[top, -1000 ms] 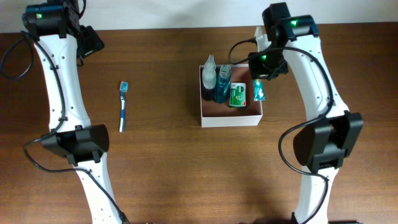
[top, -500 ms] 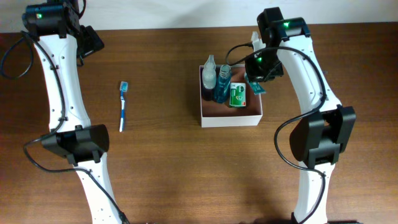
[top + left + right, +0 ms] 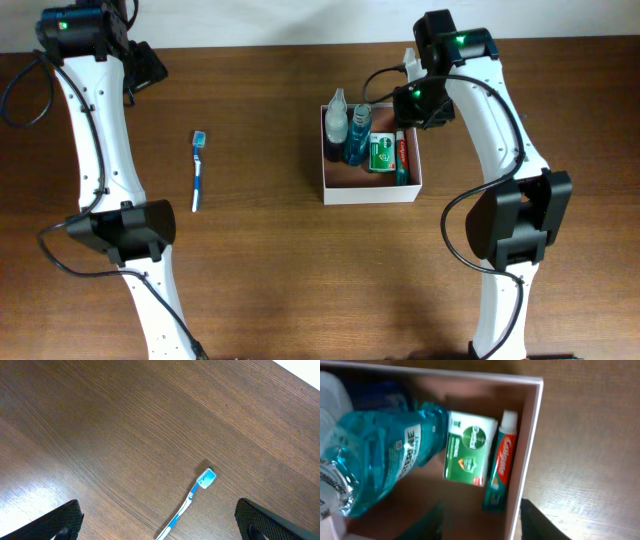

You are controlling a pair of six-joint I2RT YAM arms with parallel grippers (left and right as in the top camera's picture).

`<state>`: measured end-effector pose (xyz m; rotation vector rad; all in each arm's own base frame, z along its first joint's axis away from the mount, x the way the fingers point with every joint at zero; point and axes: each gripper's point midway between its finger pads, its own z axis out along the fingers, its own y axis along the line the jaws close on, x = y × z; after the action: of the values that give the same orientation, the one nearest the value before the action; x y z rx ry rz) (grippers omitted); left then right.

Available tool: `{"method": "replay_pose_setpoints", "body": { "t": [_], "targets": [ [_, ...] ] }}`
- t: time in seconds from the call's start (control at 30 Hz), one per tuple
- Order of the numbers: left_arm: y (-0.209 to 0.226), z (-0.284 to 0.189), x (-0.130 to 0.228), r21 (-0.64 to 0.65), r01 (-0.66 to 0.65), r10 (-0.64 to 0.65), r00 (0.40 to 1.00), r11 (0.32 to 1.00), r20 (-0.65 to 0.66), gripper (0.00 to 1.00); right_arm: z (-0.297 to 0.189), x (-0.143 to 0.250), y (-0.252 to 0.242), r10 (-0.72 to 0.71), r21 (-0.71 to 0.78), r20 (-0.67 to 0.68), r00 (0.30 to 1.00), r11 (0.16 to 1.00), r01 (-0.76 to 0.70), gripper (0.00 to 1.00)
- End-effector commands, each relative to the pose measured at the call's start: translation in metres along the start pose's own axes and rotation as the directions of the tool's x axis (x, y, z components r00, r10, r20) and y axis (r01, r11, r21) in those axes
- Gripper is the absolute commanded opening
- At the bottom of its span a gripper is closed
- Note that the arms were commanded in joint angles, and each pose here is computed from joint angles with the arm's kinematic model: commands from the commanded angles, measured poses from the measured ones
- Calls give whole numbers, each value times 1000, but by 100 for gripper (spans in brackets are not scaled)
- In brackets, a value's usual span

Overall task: Pack container
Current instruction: 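Lift the Colgate tube, carry it left and drop it into the box, then withdraw the right gripper to the right over the blue razor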

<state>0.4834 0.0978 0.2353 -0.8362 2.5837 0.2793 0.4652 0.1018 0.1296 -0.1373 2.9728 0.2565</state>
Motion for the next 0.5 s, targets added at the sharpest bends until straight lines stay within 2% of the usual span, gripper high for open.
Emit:
{"method": "replay_pose_setpoints", "body": {
  "t": [0.0,0.1,0.23,0.33,0.43,0.47],
  "targets": [
    [2,-10,-3,12,19,-20,1000,1000,18,99,-11,-11,-5,4,11,47,999,1000,-4,52],
    [2,-10,-3,12,19,-19,1000,1000,18,99,-40,-27,-30,40,50,127,991,998,-47,65],
    [2,-10,-3,12,19,-19,1000,1000,18,99,-102,-46,-78,118,64,276,954,988,-141,81],
    [2,-10,-3,12,20,-20,1000,1000,19,99,-145,-52,-124,95,104,376,922,984,-144,90],
    [2,-10,-3,13,19,-20,1000,1000,19,99,-161,-42,-173,82,157,396,914,975,-156,99],
    [2,-10,-3,13,19,-20,1000,1000,19,99,-161,-37,-188,100,163,391,915,971,-176,99]
  ]
}}
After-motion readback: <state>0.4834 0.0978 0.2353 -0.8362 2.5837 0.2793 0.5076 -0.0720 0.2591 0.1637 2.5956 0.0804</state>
